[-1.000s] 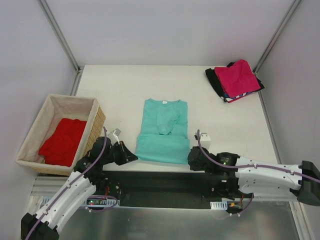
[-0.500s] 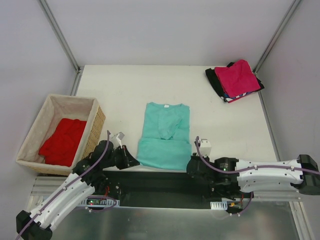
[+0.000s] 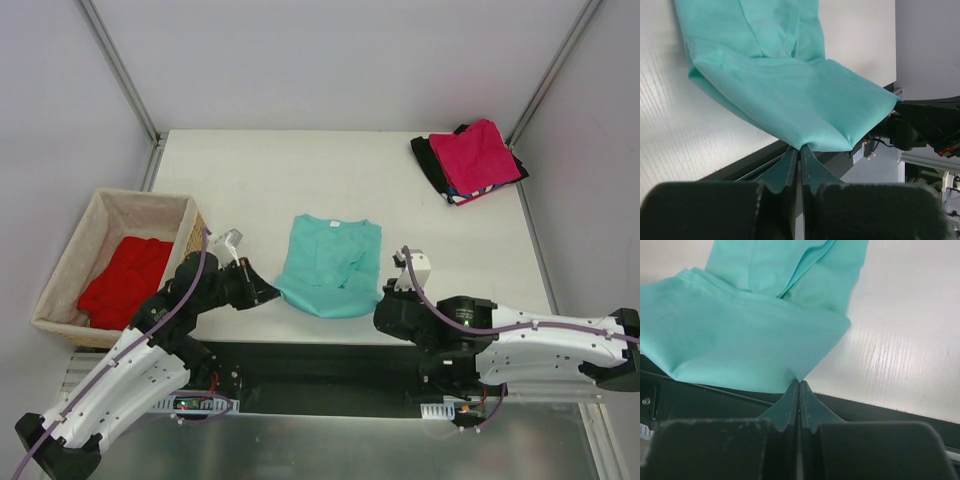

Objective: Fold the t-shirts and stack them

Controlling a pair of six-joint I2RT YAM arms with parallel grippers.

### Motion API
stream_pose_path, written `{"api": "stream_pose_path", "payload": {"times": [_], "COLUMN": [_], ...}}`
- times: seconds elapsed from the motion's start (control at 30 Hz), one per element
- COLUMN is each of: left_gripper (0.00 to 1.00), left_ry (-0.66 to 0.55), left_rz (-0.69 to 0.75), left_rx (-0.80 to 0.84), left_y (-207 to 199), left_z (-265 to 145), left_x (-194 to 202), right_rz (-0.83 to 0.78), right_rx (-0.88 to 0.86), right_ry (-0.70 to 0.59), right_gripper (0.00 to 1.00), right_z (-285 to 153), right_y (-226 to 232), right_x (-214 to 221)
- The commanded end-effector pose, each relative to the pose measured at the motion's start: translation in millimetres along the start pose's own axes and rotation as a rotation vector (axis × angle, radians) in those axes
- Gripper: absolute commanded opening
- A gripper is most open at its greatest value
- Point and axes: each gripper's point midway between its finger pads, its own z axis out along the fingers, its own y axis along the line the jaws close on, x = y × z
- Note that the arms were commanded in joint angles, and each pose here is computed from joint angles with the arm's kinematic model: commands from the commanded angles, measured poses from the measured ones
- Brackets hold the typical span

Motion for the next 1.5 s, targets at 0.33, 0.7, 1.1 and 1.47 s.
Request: {"api": "stream_pose_path", "payload": {"times": [0.33, 0.7, 1.1, 1.47], "left_gripper": [0.00, 0.00, 0.00, 0.00], "left_ry": [-0.085, -0.063, -0.045, 0.001], "left_rz": [0.109, 0.105, 0.067, 0.033], "left_rx": [-0.121, -0.159, -0.185, -0.213], "left_y": [-20, -18, 2, 17], "left_z": [17, 59, 103, 147], "left_x": [-60, -96, -142, -166], "right_rz": [-0.035, -0.003, 0.038, 0.086], "right_rx": [0.124, 0.128, 0.118, 0.134], "right_ry": [-0.074, -0.027, 0.026, 0.058], "right_gripper": [0.01, 0.01, 0.01, 0.01], "right_z": [25, 68, 124, 163], "right_y": [-33, -34, -35, -59], "right_x": [-68, -99, -125, -138]}}
